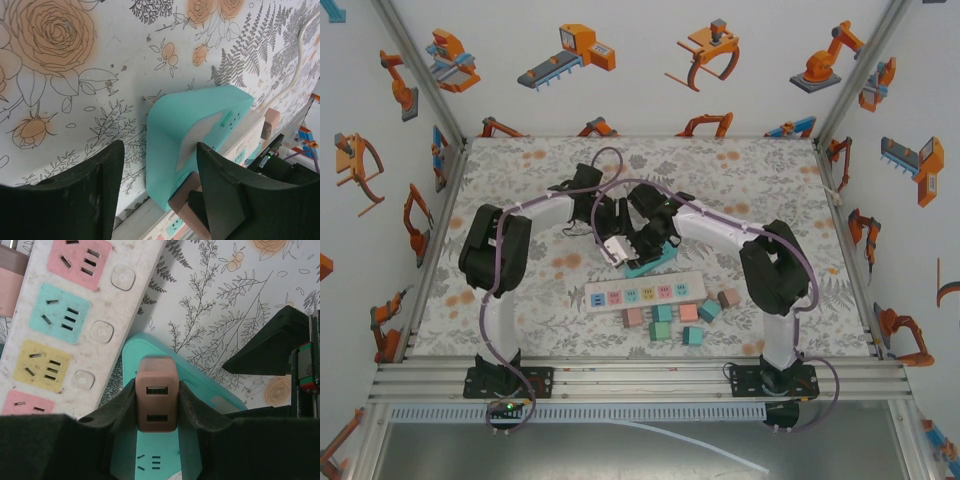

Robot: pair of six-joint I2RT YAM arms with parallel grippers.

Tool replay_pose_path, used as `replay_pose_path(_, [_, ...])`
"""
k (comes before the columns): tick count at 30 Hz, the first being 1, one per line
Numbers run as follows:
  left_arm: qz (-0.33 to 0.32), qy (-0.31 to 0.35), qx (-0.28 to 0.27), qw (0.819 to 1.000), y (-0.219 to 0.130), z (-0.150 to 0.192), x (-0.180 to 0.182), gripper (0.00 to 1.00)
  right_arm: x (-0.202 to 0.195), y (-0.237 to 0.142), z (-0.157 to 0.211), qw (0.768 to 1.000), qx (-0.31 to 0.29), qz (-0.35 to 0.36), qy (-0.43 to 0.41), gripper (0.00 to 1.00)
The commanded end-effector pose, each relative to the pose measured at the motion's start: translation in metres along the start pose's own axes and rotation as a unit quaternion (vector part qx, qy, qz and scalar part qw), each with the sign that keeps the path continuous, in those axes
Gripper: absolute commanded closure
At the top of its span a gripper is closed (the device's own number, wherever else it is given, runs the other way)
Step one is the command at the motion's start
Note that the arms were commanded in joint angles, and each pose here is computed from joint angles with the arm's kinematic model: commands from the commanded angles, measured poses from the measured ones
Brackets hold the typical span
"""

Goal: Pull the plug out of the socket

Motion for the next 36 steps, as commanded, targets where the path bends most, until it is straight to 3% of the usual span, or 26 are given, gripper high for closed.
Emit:
replay_pose_path(1, [-0.008,0.022,0.009,1.000,0.002,0.003,-0.006,0.47,-0.017,-0.009,-0.006,1.000,-0.017,0.021,-0.017,0.80])
replay_pose_path(11, [-0.086,0.049,0.025,0.995,0.014,0.007,0.020,0.60,-0.026,-0.011,-0.006,0.999,-0.015,0.031,-0.018,0.80])
replay_pose_path(36, [-0.231,0.120,0.042,0.965,0.034,0.014,0.077,0.66,-0.061,-0.049,-0.026,0.990,-0.017,0.139,0.003,0.86])
Point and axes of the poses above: each hand's point on the last joint's axis, 136 mm out from that joint toward the fingers, its own y axis out along the fingers, its own x axis along the line the jaws close on, z = x × y, the point moved 2 cm from there along -y, back along the fingers, and after that the axes turned 10 degrees about -y, right-handed, at the moved point
